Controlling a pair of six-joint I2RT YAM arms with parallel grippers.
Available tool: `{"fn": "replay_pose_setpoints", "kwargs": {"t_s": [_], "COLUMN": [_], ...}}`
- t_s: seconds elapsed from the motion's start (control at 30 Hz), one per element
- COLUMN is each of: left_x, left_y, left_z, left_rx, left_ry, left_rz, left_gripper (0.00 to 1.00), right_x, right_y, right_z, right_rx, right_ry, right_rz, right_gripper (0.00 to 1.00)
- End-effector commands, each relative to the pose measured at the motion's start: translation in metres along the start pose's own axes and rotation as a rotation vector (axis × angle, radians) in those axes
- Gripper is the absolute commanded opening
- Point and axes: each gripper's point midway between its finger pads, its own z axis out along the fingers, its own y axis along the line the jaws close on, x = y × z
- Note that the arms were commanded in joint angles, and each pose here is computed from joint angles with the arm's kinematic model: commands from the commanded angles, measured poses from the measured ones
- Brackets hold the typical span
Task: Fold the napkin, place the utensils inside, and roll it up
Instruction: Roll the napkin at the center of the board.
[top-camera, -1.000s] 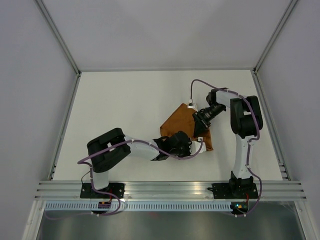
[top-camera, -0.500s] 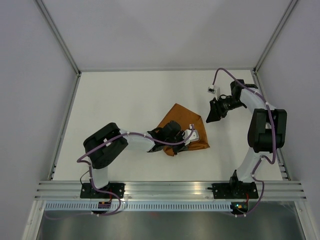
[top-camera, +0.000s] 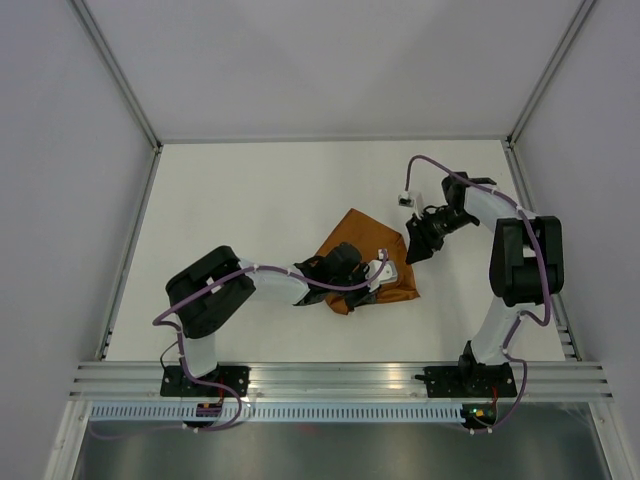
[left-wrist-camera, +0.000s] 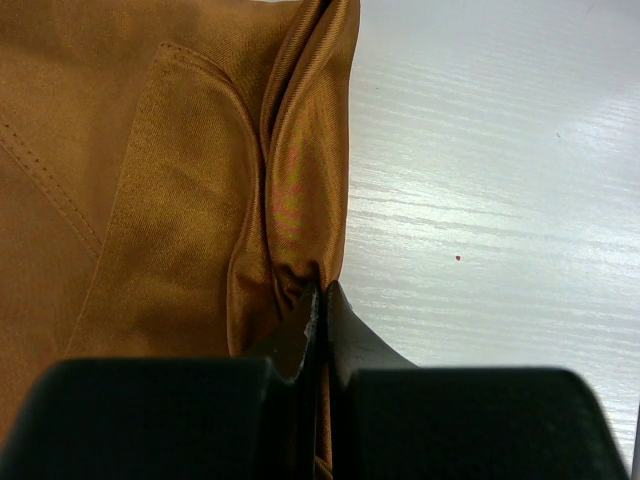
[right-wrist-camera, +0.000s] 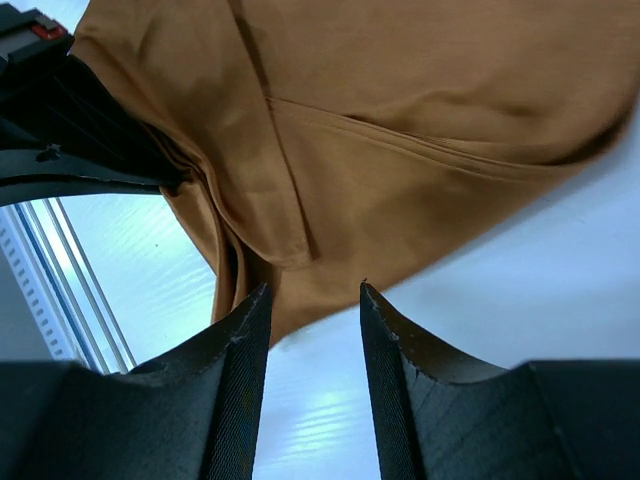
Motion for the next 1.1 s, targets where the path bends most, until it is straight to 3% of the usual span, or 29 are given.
{"fn": "replay_pose_setpoints", "kwargs": {"t_s": [0.0, 0.7, 1.07], "left_x": [-0.013, -0.008, -0.008], "left_y": [-0.004, -0.003, -0.002], "left_z": [-0.002, 0.001, 0.001], "left_rx": [0.002, -0.003, -0.009], "left_ry": [-0.022, 0.002, 0.005], "left_rz": [-0.015, -0.023, -0.025], "left_gripper": [0.02, 0.02, 0.02], "right_x": [0.009, 0.022, 0.025], "right_y": [0.012, 0.01, 0.019], "right_z": [0.02, 0.045, 0.048], "right_rx": [-0.039, -0.015, -0.049], "right_ry": [0.056, 0.119, 0.137], "right_rz": [-0.051, -0.013, -0.011], "right_gripper": [0.47, 0.48, 0.41]}}
